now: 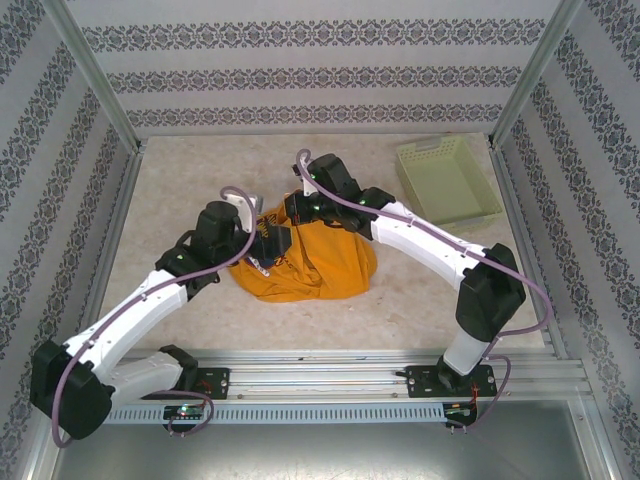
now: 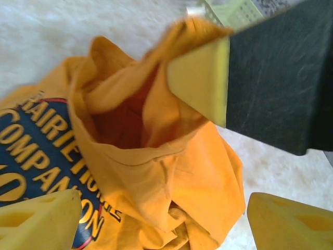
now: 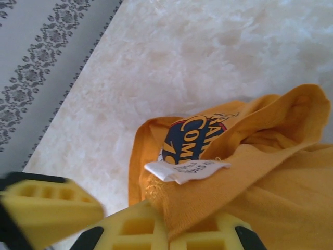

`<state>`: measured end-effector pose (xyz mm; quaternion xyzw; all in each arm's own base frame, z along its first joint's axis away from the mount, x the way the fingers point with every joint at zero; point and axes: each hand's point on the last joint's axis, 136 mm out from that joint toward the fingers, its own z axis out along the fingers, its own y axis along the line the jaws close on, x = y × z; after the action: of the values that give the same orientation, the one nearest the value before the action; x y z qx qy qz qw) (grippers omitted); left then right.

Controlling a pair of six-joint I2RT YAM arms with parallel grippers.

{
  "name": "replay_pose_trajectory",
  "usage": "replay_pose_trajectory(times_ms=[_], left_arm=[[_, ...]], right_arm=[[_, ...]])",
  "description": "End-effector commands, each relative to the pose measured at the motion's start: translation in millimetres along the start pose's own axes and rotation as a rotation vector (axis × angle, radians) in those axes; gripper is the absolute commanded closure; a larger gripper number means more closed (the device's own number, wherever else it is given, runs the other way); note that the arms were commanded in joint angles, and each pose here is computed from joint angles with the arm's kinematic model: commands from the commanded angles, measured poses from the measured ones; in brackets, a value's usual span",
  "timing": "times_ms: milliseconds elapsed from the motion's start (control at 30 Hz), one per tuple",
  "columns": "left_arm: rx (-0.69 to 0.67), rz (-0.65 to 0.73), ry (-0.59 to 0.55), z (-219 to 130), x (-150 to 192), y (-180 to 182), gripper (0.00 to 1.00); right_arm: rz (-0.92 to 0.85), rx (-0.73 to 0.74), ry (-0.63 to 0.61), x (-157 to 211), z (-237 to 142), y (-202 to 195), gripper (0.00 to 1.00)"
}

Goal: Fold the inside-out t-shirt

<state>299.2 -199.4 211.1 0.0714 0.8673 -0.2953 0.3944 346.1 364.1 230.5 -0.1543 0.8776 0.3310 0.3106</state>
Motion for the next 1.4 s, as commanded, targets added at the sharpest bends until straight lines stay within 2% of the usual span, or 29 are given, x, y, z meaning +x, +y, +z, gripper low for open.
replay_pose_trajectory(times_ms=[0, 133, 267, 433, 567, 667, 733, 833, 967, 1167, 1267, 1367], left_arm=[[0.096, 0.092, -0.051, 12.7, -12.8, -24.9, 0.18], [0.048, 0.051, -0.003, 34.2, -1.0, -11.6, 0.29], [-0.012, 0.009, -0.017, 43.7, -3.6, 0.3, 0.44], [-0.038, -0.016, -0.034, 49.4, -7.4, 5.7, 0.56], [-0.031, -0.033, -0.023, 53.6, -4.7, 5.7, 0.76], [-0.027, -0.039, -0.026, 51.7, -4.5, 5.0, 0.92], [-0.017, -0.042, -0.04, 46.0, -6.9, 2.6, 0.99], [-0.002, -0.047, -0.055, 36.9, -10.7, -0.1, 1.0], [0.011, -0.05, -0.065, 26.6, -15.4, 0.1, 1.0], [0.028, -0.07, -0.09, 14.4, -25.2, 1.1, 1.0], [0.046, -0.071, -0.11, 5.6, -34.9, -5.8, 1.0], [0.048, -0.058, -0.125, -4.5, -44.8, -11.5, 1.0]], right_arm=[[-0.002, -0.094, -0.087, -24.6, -25.5, 32.4, 1.0], [-0.005, -0.105, -0.103, -28.6, -33.3, 39.1, 1.0], [-0.006, -0.108, -0.099, -25.6, -32.4, 42.3, 1.0], [0.001, -0.085, -0.107, -24.1, -32.7, 38.4, 1.0], [0.015, -0.049, -0.12, -26.8, -35.2, 28.8, 1.0], [0.042, 0.002, -0.123, -27.6, -37.6, 12.5, 0.93], [0.047, 0.062, -0.127, -24.5, -44.3, -4.3, 0.81], [-0.021, 0.188, -0.132, -5.2, -58.4, -30.6, 0.62], [-0.064, 0.178, -0.081, 45.3, -58.0, -40.5, 0.46], [-0.04, 0.215, 0.063, 140.5, -19.2, -61.6, 0.25], [-0.018, 0.257, 0.128, 164.4, 3.4, -73.6, 0.26], [-0.012, 0.407, 0.116, 162.7, 4.7, -99.9, 0.39]])
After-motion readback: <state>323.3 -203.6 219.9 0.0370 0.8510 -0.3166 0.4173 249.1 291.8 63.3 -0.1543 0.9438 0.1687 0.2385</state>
